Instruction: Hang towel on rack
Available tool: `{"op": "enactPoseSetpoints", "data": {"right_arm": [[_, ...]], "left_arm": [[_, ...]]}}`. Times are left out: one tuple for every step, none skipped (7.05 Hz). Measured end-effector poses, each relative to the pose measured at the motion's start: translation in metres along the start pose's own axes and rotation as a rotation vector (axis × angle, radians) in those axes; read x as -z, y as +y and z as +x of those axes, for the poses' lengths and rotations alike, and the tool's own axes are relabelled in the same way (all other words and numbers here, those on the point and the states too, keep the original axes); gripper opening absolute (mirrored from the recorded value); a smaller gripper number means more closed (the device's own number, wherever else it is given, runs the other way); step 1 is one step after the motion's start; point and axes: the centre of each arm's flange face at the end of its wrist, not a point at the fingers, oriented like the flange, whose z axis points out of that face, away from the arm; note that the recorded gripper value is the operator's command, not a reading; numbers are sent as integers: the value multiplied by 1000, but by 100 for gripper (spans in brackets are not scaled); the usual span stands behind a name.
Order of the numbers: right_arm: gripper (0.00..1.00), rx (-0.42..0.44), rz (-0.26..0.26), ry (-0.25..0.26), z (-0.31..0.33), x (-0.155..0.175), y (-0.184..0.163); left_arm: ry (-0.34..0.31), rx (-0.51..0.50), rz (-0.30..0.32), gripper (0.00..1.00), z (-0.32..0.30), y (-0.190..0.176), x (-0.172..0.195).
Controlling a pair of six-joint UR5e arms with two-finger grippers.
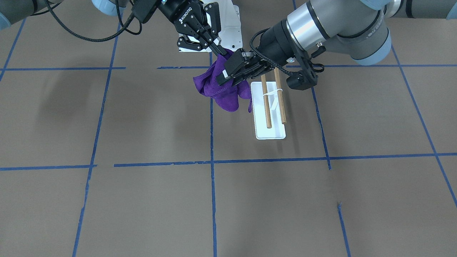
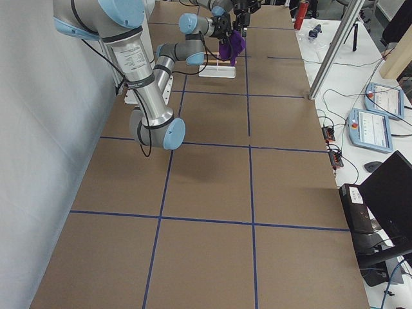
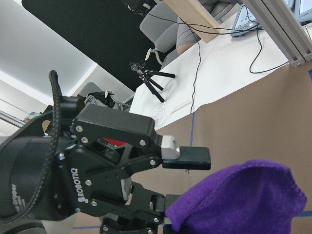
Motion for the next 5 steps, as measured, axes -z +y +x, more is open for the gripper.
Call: {"op": "enactPoseSetpoints", "data": {"right_arm": [[0, 0, 0, -2, -1, 1, 0], [0, -1, 1, -5, -2, 2, -1], [73, -2, 1, -8, -3, 3, -1], [100, -5, -1, -13, -5, 6, -1], [100, -8, -4, -14, -4, 9, 1]], "left_arm": [[-7, 3, -9, 0, -1, 1, 0], [-15, 4, -23, 0, -1, 2, 2], [-20, 4, -35, 0, -2, 3, 5], [-22, 4, -39, 0, -1, 3, 7], [-22, 5, -39, 0, -1, 2, 8]]}}
